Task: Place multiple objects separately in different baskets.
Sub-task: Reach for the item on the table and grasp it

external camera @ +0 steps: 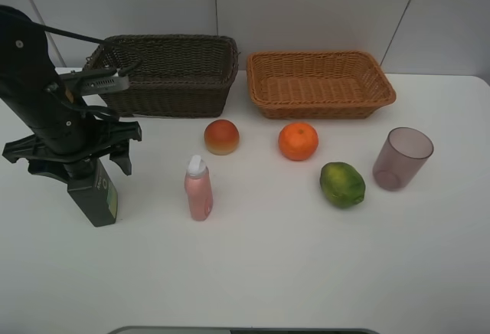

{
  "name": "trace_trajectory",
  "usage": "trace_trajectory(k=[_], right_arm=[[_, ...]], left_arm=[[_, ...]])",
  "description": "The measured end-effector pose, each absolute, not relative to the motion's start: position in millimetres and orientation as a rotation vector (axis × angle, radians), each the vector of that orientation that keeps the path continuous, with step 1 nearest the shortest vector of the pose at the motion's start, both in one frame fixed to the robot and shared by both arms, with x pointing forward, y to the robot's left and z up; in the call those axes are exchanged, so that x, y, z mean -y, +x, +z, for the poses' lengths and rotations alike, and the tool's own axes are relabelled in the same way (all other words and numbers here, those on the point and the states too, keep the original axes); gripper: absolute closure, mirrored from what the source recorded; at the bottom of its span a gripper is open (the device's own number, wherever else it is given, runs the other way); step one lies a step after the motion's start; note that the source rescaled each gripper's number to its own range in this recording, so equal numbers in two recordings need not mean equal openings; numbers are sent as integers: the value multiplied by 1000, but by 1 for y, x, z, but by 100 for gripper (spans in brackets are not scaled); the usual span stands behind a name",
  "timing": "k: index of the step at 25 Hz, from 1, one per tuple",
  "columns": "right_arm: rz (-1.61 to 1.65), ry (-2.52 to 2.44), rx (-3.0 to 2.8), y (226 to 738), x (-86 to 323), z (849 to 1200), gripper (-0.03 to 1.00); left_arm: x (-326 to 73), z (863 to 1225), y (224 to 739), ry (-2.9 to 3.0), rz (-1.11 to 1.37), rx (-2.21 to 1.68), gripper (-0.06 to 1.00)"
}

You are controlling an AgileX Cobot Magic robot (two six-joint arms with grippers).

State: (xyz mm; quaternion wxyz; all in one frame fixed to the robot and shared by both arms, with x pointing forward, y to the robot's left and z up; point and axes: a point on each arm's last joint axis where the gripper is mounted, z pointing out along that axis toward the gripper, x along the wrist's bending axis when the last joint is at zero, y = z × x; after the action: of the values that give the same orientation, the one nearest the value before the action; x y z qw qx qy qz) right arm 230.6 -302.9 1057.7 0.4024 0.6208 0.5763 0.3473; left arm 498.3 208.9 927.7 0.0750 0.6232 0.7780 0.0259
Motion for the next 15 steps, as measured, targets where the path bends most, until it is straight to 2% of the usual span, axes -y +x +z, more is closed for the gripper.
trace_trajectory(k=[7,9,10,12,14,15], right_arm=[[878,1569,-1456,231,303,1058,7],[878,1569,-1456,231,303,1058,7],[878,1569,-1456,231,303,1058,7],[878,1569,-1456,231,303,1058,7],[878,1569,-1456,231,303,1058,7],[878,1569,-1456,231,303,1058,7]], left_arm=[[-209,926,497,1871,76,-2336,1],[-210,926,497,1872,76,-2337,5],[-210,926,496,1873,75,-2338,11],[-210,926,496,1873,75,-2339,32],[-210,925,495,1879,71,-2345,68],[-210,925,495,1878,70,-2347,82]])
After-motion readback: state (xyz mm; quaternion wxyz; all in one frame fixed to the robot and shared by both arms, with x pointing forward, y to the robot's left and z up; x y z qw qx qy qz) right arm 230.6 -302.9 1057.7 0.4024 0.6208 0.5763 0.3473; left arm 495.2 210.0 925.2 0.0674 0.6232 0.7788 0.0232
